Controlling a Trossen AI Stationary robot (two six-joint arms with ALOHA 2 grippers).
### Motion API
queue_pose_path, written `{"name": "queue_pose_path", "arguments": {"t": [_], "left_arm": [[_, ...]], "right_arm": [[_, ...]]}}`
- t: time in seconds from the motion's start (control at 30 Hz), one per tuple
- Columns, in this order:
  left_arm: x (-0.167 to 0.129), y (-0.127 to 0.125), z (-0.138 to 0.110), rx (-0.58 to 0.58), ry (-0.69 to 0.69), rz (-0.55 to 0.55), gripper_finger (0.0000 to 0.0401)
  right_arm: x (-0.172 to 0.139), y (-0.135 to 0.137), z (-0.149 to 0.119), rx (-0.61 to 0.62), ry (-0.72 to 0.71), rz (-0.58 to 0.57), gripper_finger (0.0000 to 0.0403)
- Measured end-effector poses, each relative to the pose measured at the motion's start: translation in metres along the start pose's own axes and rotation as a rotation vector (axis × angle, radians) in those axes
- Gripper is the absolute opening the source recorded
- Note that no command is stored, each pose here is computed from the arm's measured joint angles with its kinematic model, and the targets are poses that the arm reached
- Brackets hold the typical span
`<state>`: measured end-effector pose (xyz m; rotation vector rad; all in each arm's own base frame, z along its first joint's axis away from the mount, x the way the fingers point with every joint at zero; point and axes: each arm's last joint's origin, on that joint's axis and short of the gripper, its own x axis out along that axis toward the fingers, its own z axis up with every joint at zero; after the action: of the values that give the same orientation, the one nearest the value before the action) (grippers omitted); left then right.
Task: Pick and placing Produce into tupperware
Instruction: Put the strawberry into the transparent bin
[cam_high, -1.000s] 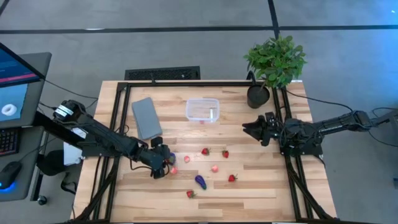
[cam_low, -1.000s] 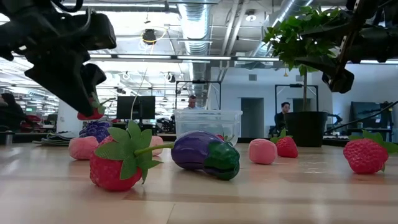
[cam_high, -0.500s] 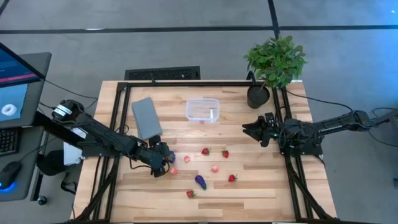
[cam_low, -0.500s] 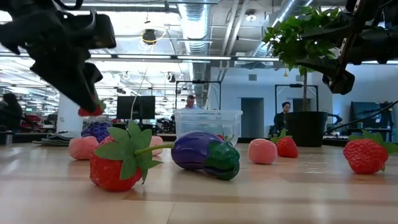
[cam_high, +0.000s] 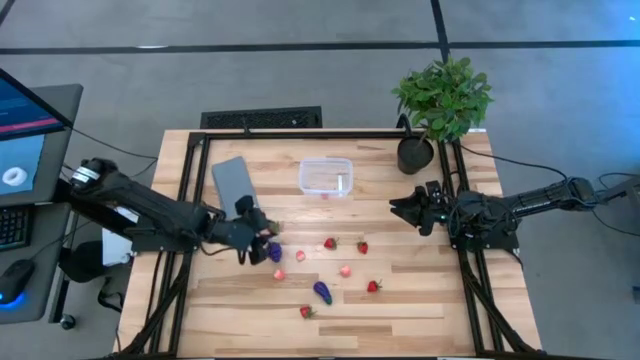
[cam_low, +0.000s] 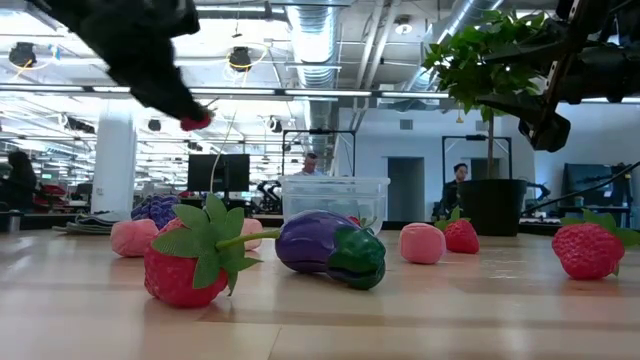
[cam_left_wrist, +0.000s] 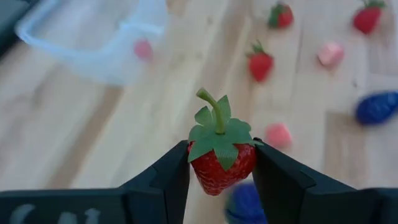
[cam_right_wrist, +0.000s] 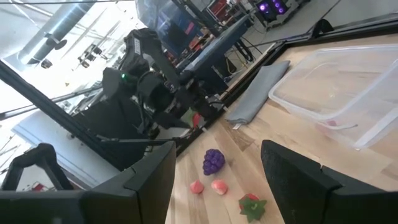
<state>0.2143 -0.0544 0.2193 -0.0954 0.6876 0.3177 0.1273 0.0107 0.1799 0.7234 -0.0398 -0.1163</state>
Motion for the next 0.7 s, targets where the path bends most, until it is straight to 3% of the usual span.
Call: {"name": "queue_pose_path", "arguments": {"t": [0.3, 0.7], "left_arm": [[0.02, 0.041, 0.035, -0.023, -0.161, 0.031, 0.0145], [0.039, 0.099, 0.061, -0.137, -0.313, 0.04, 0.0143]], "right_arm": [[0.0, 0.0, 0.0, 0.001, -0.001, 0.001, 0.026], [0.0, 0.0, 0.0, -0.002, 0.005, -0.005, 0.026]]}}
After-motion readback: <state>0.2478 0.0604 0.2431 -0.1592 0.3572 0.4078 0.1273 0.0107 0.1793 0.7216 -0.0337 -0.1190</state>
